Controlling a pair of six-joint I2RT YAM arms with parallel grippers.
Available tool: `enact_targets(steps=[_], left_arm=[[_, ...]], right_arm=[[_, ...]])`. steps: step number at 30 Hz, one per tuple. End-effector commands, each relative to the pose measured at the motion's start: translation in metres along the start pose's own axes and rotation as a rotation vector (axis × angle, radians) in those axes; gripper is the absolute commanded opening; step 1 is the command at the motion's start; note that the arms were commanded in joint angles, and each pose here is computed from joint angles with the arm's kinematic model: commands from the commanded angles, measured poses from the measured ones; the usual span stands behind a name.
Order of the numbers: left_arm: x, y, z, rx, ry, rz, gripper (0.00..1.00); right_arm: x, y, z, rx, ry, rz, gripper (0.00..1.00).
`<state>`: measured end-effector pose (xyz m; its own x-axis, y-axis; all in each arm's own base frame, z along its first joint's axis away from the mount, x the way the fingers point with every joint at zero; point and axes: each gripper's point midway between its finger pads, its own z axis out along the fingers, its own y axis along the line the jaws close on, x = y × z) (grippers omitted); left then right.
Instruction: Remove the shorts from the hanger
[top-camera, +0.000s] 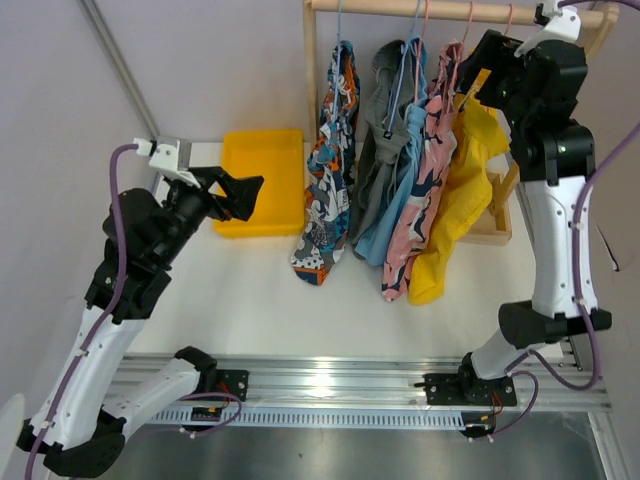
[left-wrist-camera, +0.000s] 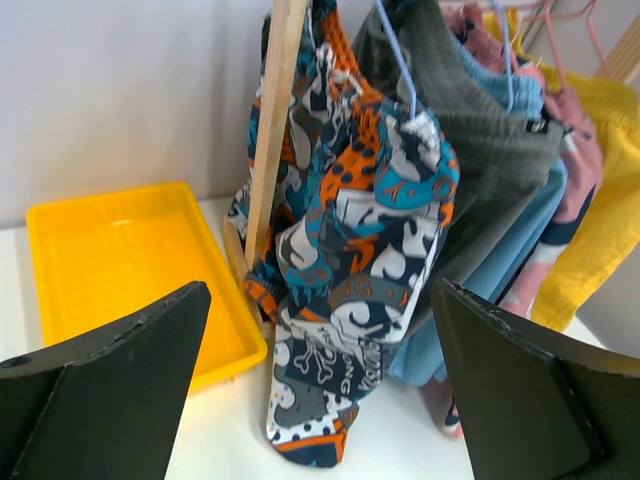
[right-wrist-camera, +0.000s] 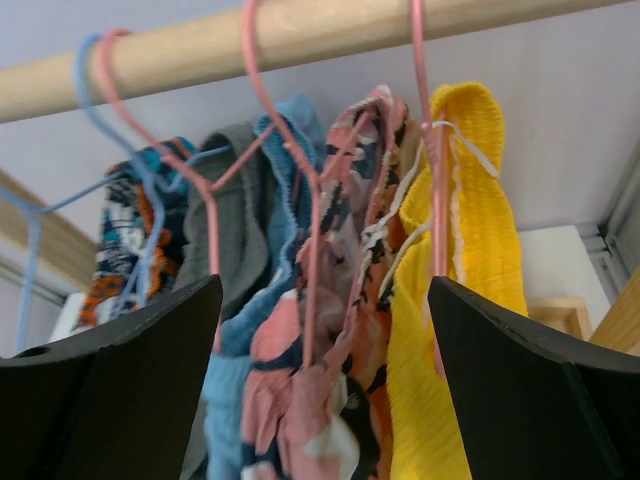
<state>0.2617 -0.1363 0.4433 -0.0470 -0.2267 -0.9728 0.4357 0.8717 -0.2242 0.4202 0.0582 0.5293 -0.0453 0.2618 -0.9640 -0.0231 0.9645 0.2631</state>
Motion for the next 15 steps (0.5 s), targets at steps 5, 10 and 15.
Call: enact_targets(steps=[5,10,15], left_arm=[[0.027,-0.007,0.004,0.066,0.005,-0.007,0.99],[0.034,-0.007,0.005,0.074,0.006,-0.017,0.99],[0.037,-0.009,0.005,0.083,0.013,-0.025,0.99]], right_arm=[[-0.026,-0.032,0.021,0.145,-0.089,-0.054,0.84],[-0.011,-0.050,0.035,0.180,-0.054,-0.032,0.67],[0.018,-0.056,0.051,0.190,0.012,-0.019,0.63]])
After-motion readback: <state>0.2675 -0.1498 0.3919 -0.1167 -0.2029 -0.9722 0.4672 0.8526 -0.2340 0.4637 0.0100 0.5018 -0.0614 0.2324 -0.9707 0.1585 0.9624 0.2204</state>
